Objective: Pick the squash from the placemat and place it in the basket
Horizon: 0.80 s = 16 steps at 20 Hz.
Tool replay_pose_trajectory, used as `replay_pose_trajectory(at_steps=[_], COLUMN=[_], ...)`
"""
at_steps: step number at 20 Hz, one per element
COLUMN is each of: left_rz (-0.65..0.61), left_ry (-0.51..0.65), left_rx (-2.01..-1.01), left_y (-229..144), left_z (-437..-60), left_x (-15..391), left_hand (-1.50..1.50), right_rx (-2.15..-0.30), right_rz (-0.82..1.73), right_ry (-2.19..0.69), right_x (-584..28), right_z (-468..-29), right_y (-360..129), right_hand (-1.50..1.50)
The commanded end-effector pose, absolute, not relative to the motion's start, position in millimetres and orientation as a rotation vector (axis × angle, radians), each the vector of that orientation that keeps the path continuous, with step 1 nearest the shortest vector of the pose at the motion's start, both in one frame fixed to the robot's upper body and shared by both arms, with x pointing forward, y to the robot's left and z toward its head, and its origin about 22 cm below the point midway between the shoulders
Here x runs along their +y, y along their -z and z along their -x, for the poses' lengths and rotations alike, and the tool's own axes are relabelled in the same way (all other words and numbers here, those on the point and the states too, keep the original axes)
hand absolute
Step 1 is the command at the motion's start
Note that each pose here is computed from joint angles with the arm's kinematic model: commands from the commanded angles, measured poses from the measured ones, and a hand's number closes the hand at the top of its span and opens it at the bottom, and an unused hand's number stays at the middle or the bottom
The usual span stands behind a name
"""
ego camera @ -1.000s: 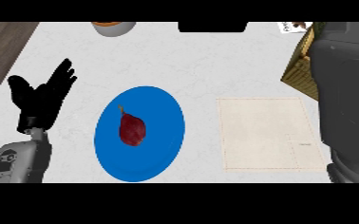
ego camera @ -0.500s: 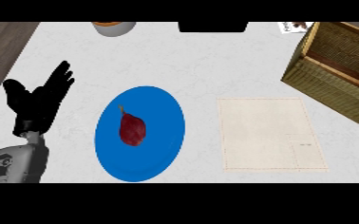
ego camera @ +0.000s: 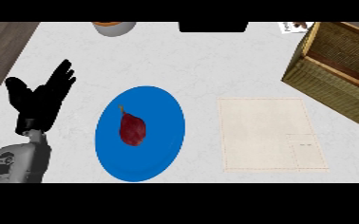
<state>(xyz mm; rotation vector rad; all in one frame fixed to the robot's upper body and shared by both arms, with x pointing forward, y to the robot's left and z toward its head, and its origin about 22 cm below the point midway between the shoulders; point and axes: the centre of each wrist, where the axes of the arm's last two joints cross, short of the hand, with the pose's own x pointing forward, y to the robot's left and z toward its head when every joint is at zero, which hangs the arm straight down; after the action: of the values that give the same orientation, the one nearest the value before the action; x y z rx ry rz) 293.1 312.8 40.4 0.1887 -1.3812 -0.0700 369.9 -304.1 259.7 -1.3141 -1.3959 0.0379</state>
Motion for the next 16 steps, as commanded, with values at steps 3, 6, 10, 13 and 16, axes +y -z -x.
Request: replay_pose_trajectory(at_steps=[3,6,10,13,16], left_rz=[-0.198,-0.182,-0.199,-0.195,-0.180], left_ry=[0.075,0.069,0.083,0.082,0.075], left_rx=[-1.389,-1.379,-1.391,-1.390,-1.376], left_y=[-47,-39,-39,-32,-58], left_z=[-297,-286,-284,-295,-282], left_x=[310,336,321,303,310], left_hand=[0.00,0.00,0.00,0.00,0.00], right_rx=[-1.289,-1.289,-1.348,-1.414,-1.441], right_rz=[1.420,1.350,1.343,1.312,1.317], right_ry=[0.225,0.159,0.107,0.098,0.236], right_x=[-335,-340,-353,-356,-377], right_z=[-376,-389,-399,-392,-382], right_y=[-239,-234,-235,-231,-230], right_hand=[-1.50,-1.50,-1.50,-1.50,-1.50])
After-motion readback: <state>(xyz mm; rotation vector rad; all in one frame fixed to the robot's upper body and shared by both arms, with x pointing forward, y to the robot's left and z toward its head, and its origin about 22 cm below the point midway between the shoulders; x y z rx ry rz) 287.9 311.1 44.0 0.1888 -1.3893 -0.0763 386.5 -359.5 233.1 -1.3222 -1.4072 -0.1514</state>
